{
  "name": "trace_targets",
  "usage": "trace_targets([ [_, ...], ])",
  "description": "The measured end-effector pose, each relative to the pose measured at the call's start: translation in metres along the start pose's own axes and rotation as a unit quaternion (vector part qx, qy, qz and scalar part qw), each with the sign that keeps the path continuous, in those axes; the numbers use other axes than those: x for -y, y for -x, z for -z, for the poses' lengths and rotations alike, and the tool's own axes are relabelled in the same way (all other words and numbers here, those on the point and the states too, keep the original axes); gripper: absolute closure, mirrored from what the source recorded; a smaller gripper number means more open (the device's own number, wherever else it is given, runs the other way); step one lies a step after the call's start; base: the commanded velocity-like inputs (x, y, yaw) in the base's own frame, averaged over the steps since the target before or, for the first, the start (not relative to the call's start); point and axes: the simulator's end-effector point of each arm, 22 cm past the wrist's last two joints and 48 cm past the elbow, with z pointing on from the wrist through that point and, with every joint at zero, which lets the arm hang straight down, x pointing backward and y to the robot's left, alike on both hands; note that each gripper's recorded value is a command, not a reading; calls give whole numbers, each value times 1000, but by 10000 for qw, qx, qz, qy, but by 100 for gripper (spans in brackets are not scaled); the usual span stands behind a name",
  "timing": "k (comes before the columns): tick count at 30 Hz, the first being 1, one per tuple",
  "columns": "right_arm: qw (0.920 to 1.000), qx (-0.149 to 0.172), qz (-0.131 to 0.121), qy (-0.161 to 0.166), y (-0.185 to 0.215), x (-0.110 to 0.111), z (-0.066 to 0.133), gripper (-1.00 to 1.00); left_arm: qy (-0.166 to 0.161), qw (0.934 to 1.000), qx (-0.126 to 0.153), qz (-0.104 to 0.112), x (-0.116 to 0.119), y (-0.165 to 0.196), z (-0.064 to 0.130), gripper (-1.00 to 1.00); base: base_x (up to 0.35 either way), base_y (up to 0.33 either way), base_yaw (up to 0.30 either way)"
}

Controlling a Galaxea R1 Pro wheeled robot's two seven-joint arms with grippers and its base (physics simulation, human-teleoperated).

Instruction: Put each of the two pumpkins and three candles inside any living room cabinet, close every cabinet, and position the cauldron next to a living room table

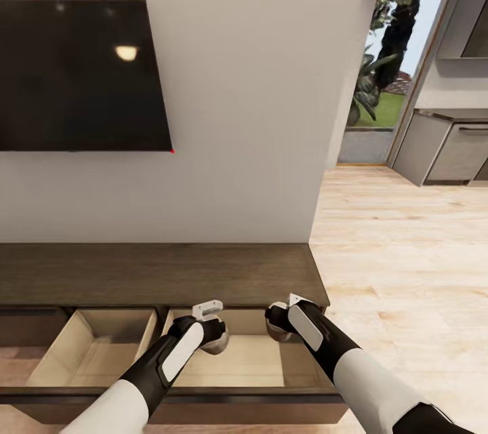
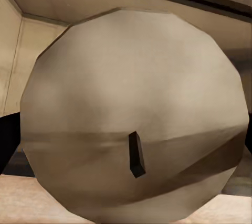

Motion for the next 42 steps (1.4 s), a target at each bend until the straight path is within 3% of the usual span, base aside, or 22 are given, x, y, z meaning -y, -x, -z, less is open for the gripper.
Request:
trace_targets([
  [23,10000,12,-12,33,-20,8,-34,100,-26,10000,20,-4,-9,-21,-35,100,0,0,-47],
  [42,10000,27,-9,24,-19,9,-33,100,12,9999,74,-97,-9,-18,-34,100,61,-44,-46],
])
